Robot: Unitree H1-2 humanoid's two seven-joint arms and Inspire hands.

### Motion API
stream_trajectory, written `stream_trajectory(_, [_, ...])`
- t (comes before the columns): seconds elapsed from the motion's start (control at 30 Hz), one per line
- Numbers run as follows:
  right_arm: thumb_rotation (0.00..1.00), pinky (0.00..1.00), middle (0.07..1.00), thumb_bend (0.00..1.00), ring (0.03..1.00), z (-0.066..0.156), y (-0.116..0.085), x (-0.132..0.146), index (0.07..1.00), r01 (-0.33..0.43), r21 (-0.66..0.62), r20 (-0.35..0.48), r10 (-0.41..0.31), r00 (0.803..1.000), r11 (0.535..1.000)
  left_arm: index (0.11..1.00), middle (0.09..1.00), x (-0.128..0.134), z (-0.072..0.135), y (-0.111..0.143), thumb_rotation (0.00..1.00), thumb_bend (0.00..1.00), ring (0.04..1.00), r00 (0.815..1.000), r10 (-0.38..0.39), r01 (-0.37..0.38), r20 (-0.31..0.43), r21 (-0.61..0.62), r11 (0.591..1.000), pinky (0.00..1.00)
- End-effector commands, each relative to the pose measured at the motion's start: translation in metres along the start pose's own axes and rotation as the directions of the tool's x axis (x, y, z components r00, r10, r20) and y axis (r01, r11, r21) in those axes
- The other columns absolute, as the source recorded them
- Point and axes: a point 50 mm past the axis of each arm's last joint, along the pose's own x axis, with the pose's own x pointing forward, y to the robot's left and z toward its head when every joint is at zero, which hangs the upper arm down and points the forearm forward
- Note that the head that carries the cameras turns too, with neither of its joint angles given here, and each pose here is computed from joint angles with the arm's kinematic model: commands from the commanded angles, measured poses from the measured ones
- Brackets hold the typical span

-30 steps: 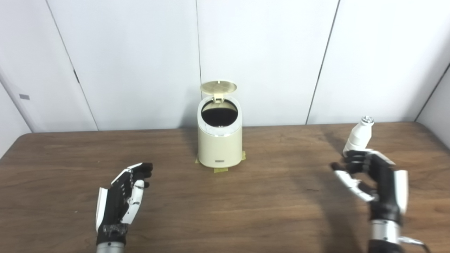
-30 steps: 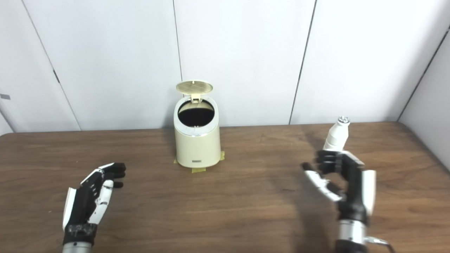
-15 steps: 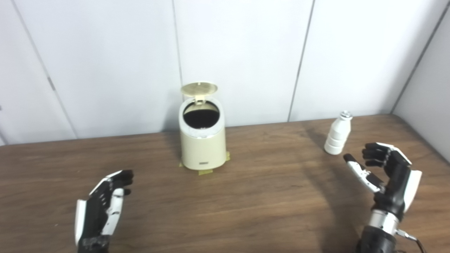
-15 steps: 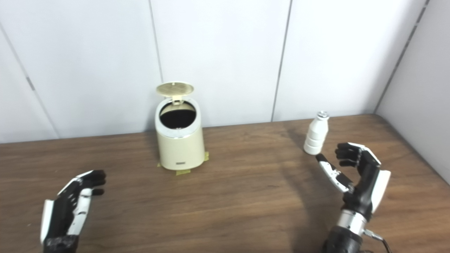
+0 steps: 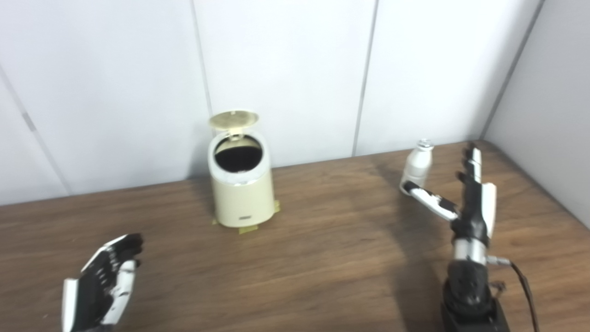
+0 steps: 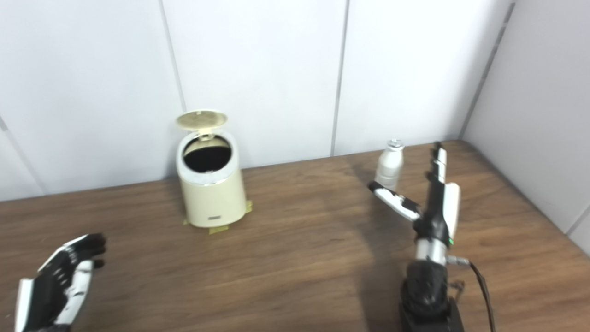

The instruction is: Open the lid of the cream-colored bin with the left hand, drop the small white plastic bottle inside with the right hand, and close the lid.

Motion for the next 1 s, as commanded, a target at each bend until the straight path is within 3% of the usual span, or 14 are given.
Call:
stream_trajectory(0.0, [0.32,0.82,0.935,0.85,0.911,0.014,0.005,0.015,0.946,-0.01,0.021,0.038,0.01,0.999,1.0,0.712,0.72,0.009,0.004,0.006,0.59,0.24,0.717,0.998,0.003,-0.004,0.057,0.012,1.0,0.64])
stream_trajectory(0.2, [0.35,0.77,0.921,0.87,0.879,0.01,0.014,0.027,0.93,-0.025,-0.013,-0.02,0.025,0.999,1.0,0.708,0.714,0.011,0.005,0.009,0.58,0.24,0.71,0.999,0.012,-0.012,0.046,-0.002,1.0,0.63])
stream_trajectory(0.5, [0.31,0.62,0.904,0.85,0.816,0.009,0.029,0.036,0.914,-0.024,-0.001,-0.094,0.024,0.995,1.0,0.708,0.719,0.017,-0.001,0.017,0.57,0.27,0.723,0.999,0.01,-0.009,0.033,-0.029,1.0,0.66])
stream_trajectory(0.67, [0.29,0.75,0.917,0.84,0.864,0.009,0.035,0.04,0.908,-0.008,-0.021,-0.1,0.005,0.995,1.0,0.713,0.724,0.018,-0.002,0.025,0.56,0.25,0.727,0.999,0.012,-0.012,0.032,-0.02,1.0,0.66])
stream_trajectory(0.8, [0.27,0.75,0.932,0.83,0.882,0.008,0.037,0.041,0.926,0.016,-0.015,-0.091,-0.017,0.996,1.0,0.711,0.719,0.02,-0.007,0.028,0.55,0.27,0.717,0.999,0.012,-0.012,0.05,-0.012,1.0,0.63])
stream_trajectory(0.97, [0.35,0.74,0.922,0.88,0.866,0.008,0.035,0.04,0.932,0.023,-0.033,-0.079,-0.025,0.997,0.999,0.704,0.713,0.02,-0.008,0.03,0.59,0.3,0.708,0.999,0.011,-0.011,0.053,-0.01,1.0,0.62])
